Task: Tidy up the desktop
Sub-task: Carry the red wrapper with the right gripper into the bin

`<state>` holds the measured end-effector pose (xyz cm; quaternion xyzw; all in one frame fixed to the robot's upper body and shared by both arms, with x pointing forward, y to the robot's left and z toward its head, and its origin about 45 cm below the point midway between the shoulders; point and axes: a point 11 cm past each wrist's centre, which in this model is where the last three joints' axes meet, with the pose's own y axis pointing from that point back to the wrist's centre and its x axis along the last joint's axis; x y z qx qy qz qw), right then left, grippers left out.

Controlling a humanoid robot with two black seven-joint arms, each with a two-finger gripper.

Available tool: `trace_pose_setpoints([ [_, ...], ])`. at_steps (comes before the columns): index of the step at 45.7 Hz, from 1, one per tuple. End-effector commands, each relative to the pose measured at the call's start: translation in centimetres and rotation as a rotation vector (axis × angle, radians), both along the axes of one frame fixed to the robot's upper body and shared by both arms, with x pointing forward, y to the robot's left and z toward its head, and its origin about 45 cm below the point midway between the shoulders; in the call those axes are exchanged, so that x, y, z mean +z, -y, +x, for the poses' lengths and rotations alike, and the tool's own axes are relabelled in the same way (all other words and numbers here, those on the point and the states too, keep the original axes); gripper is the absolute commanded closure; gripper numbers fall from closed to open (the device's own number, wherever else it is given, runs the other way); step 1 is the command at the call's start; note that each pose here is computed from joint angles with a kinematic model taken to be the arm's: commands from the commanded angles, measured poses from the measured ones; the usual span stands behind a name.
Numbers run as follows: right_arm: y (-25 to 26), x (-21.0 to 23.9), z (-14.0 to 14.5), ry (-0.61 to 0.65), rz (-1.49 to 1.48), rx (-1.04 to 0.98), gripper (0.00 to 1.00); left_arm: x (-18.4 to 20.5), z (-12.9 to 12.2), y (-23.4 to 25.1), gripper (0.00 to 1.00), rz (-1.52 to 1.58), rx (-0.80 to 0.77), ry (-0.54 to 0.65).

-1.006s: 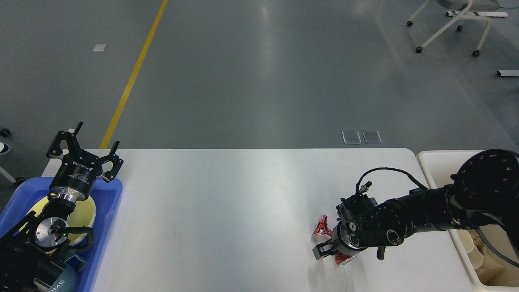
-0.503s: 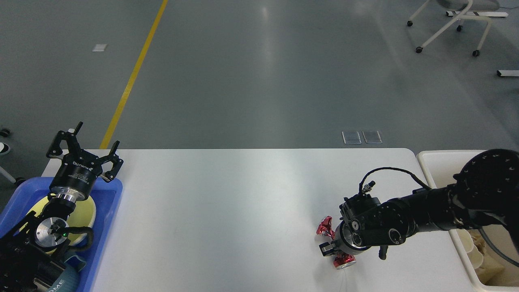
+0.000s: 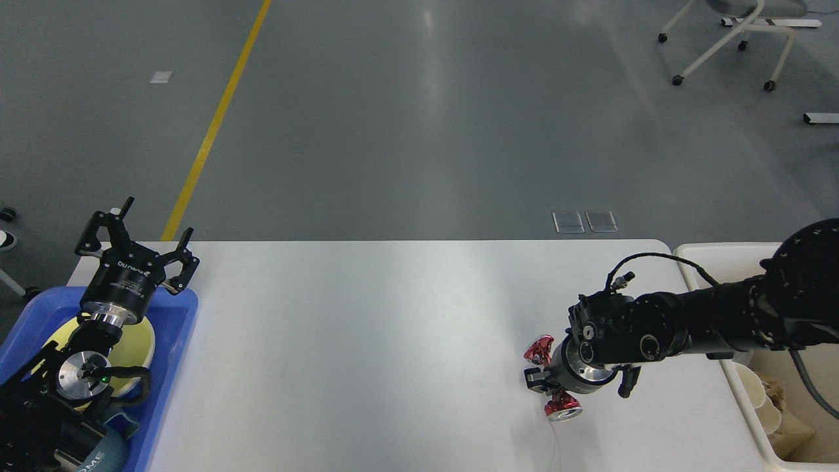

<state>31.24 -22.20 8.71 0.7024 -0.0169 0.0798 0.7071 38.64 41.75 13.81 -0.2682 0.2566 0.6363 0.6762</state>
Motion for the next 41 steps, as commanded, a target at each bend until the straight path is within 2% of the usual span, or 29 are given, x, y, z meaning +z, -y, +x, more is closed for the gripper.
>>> trace_pose_setpoints([
  [1, 0.8, 3.0, 1.0, 0.012, 0.011, -0.024, 1.0, 0.0, 0.0, 0.0, 0.04, 0.0, 0.0, 0.0],
  [15, 3.1, 14.7, 3.1, -0.071, -0.002, -0.208, 1.0, 0.0, 0.0, 0.0, 0.04, 0.0, 0.0, 0.0],
  [28, 1.8, 23.7, -0.2, -0.02, -0.035, -0.146, 1.0, 0.0, 0.0, 0.0, 0.04, 0.0, 0.0, 0.0],
  [41, 2.0, 25.0, -0.7, -0.003, -0.012, -0.203, 1.0, 0.0, 0.0, 0.0, 0.04, 0.0, 0.0, 0.0],
])
